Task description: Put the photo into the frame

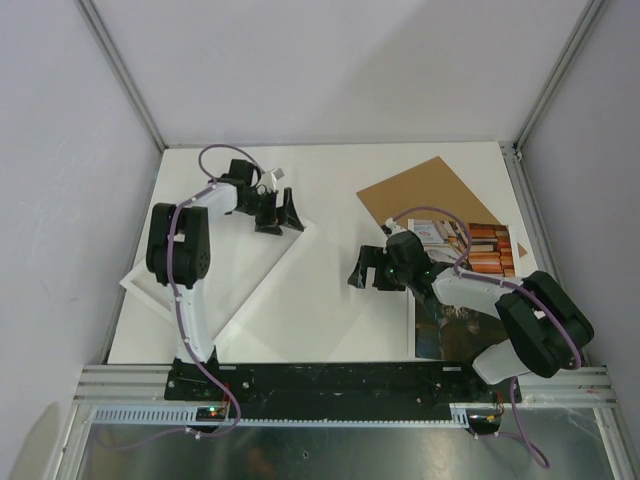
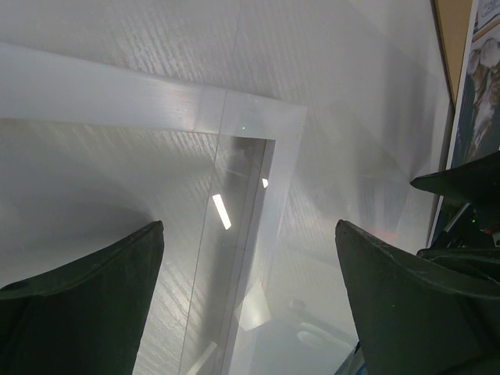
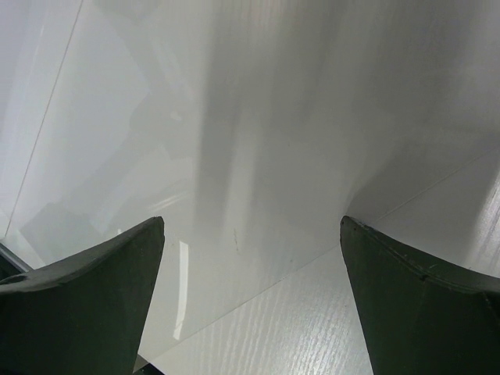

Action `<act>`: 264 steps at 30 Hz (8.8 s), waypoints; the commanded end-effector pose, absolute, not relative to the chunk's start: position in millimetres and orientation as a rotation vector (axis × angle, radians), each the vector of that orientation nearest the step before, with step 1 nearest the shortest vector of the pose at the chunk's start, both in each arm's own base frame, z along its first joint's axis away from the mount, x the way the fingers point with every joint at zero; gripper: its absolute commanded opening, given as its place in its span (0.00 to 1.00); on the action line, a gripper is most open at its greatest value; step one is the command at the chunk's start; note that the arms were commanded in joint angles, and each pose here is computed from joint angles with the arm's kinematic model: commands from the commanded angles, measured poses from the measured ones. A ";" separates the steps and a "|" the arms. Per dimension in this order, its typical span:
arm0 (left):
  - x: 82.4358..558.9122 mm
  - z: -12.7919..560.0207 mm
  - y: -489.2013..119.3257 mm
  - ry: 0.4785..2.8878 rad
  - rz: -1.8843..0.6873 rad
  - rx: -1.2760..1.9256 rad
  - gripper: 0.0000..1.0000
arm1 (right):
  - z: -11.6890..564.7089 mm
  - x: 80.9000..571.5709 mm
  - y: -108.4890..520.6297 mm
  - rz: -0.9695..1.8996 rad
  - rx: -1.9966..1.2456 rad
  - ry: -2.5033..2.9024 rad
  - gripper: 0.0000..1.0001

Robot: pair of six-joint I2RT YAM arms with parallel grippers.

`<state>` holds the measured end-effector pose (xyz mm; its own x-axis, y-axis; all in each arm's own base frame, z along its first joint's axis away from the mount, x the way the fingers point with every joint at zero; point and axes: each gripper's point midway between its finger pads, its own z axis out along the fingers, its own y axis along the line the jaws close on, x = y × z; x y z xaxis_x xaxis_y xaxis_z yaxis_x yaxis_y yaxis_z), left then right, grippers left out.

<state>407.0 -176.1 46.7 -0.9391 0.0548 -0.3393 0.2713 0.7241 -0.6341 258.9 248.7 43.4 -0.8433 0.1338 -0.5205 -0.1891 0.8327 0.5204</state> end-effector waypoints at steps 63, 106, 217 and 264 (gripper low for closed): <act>391.1 312.1 -210.9 2.151 -1.333 0.154 0.00 | 209.3 342.4 166.0 1.071 0.162 1.956 0.99; 378.3 433.6 -157.4 1.723 -1.624 -0.075 0.00 | 332.0 303.6 268.9 1.776 -0.244 1.367 0.95; 395.6 199.5 -47.5 2.276 -0.247 -0.344 0.70 | 289.3 310.1 133.6 1.250 0.188 1.836 0.00; 305.8 32.3 -166.0 2.839 -0.282 0.391 0.26 | 296.5 345.6 99.2 1.067 0.299 1.865 0.00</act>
<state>287.3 -146.7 15.6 -0.9440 0.2478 -0.2178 0.2773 0.9536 -0.1170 341.1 101.7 269.7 -0.5842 0.5996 -0.5470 -0.1555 0.5788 0.8005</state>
